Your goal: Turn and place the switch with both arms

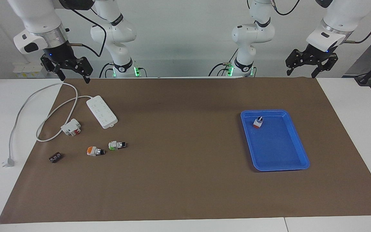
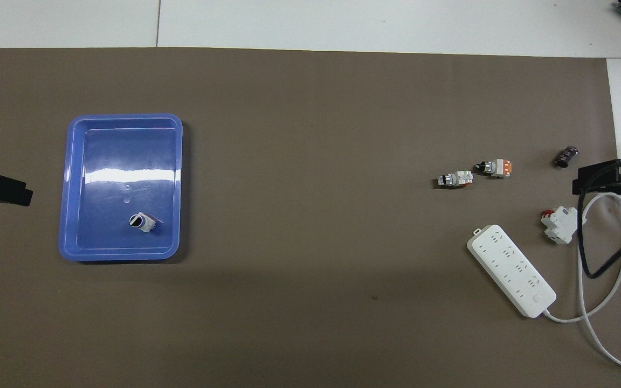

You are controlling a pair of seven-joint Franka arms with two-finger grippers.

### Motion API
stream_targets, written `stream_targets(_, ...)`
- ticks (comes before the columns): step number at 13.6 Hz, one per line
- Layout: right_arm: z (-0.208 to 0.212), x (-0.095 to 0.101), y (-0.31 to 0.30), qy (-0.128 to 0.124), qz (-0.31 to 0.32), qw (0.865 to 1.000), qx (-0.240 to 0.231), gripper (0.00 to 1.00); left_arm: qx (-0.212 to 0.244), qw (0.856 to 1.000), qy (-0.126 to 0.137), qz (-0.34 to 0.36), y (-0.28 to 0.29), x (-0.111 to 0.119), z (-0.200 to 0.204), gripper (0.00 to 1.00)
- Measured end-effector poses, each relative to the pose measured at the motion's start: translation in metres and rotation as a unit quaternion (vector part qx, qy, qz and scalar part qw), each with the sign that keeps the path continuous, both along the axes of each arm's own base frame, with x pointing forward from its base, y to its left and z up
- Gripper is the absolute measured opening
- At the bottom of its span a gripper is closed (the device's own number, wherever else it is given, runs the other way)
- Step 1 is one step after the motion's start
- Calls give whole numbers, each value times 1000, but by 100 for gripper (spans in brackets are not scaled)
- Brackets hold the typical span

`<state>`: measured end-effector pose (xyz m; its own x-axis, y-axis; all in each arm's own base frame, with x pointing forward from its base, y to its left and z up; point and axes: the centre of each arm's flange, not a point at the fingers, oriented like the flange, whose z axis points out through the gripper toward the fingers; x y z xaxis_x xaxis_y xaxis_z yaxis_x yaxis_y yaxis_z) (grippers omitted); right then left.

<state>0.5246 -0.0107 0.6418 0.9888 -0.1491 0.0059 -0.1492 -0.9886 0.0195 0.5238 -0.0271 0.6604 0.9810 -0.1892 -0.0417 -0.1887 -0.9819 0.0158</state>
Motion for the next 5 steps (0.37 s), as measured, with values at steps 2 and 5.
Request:
stream_targets(2,0,0,0,0,0,1000,0,100,1,1000,0,29,0,0,0,100)
stream_targets(5,0,0,0,0,0,1000,0,100,2,999,1,50,-1,0,0,100)
